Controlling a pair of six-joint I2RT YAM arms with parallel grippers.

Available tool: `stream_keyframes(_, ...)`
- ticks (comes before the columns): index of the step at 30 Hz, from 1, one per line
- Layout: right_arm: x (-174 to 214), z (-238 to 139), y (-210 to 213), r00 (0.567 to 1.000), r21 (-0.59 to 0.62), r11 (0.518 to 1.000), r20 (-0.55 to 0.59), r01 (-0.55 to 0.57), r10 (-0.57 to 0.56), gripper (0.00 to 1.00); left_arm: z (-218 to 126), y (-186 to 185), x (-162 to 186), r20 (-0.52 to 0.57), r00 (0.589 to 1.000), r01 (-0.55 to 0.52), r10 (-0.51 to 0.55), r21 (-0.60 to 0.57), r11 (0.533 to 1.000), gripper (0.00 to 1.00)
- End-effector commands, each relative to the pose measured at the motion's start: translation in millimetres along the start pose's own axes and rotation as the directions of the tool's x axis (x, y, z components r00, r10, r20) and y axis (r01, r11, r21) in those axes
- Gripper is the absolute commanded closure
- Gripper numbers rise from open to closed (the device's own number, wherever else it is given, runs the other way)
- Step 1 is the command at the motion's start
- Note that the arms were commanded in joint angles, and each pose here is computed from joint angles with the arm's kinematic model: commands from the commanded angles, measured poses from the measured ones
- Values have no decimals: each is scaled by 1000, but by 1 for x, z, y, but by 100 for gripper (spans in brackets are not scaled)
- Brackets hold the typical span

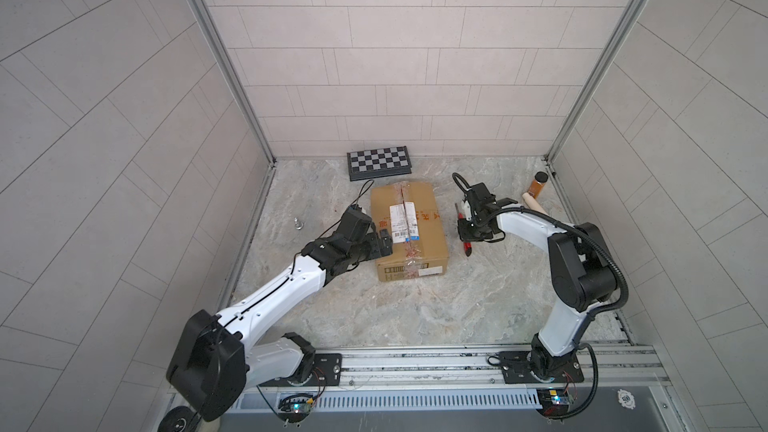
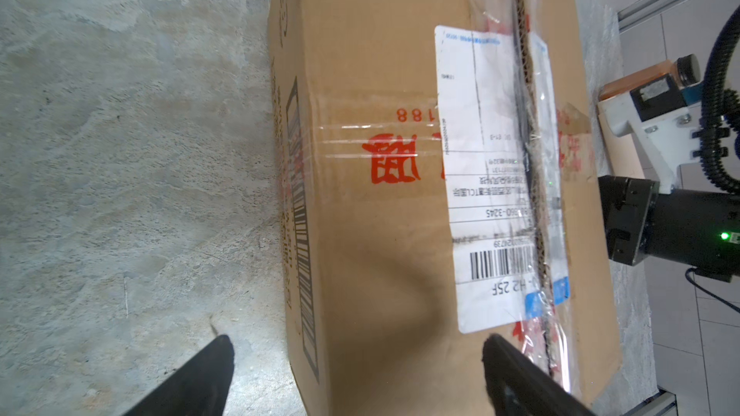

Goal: Unpack the express box

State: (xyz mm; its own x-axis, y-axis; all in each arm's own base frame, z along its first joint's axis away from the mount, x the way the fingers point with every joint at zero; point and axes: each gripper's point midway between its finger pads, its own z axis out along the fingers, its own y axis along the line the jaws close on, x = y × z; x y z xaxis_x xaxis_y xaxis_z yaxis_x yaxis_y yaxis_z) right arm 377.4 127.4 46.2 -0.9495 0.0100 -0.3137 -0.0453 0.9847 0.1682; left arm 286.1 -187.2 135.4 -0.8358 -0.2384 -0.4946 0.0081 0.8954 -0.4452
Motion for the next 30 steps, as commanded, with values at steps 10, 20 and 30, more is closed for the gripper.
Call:
stream_keyframes(10, -35, -45, -14, 988, 66, 996, 144, -59, 49, 46, 21, 4, 9, -60, 998, -21, 20, -20, 1000, 0)
stream_keyframes(20, -40, -178, 66, 882, 191, 977, 440, 90, -168, 14, 32, 16, 22, -90, 996, -7, 3, -46, 999, 0)
stream_keyframes(30, -30, -140, 163, 880, 258, 930, 331, 263, -340, 11, 35, 17, 29, -94, 996, 2, -4, -22, 1000, 0)
